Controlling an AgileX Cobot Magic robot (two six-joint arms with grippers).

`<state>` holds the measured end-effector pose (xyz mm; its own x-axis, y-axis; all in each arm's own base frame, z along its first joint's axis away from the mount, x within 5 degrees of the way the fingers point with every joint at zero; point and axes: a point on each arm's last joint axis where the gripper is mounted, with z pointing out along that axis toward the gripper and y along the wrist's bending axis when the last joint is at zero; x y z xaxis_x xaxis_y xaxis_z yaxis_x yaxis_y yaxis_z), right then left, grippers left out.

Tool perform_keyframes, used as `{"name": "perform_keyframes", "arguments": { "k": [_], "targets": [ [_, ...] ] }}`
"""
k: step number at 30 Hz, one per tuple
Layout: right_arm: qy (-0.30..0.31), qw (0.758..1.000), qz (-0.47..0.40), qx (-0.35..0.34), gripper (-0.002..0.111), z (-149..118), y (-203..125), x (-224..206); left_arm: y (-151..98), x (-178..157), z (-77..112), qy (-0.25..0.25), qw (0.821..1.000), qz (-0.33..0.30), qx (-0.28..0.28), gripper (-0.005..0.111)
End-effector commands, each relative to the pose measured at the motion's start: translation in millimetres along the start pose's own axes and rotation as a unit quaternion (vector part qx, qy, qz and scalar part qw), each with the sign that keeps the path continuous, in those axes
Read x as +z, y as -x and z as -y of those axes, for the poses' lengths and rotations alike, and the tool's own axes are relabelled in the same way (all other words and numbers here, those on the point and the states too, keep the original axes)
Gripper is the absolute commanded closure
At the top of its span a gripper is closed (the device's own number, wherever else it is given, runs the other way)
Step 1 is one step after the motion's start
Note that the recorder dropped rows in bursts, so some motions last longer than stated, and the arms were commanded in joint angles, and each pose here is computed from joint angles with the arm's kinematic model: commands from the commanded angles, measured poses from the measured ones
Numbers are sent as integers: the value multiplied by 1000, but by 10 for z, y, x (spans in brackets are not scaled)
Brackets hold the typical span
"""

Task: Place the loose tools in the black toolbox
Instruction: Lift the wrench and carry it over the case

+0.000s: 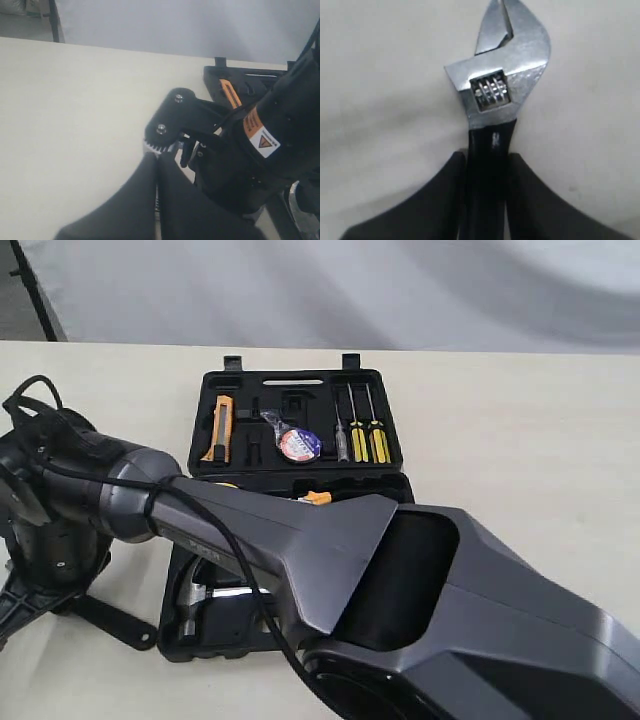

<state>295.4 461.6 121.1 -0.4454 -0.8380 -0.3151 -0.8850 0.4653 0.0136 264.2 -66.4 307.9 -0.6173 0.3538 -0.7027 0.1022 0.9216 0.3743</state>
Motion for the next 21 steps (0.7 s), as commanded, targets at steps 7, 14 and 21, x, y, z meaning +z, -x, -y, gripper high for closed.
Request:
{"name": "perform_keyframes", "arguments": {
  "k": [7,14,21],
  "targets": [
    [-5,1000,-26,-15,109,17,-17,-335,-15,-8,3,-7,1000,3,-11,105],
    [-2,1000,-3,6,109,3,41,-564,-15,-8,3,-7,1000,3,-11,105],
    [-27,1000,0,-12,109,46,50,-624,-15,-8,3,-7,1000,3,-11,105]
  ]
}}
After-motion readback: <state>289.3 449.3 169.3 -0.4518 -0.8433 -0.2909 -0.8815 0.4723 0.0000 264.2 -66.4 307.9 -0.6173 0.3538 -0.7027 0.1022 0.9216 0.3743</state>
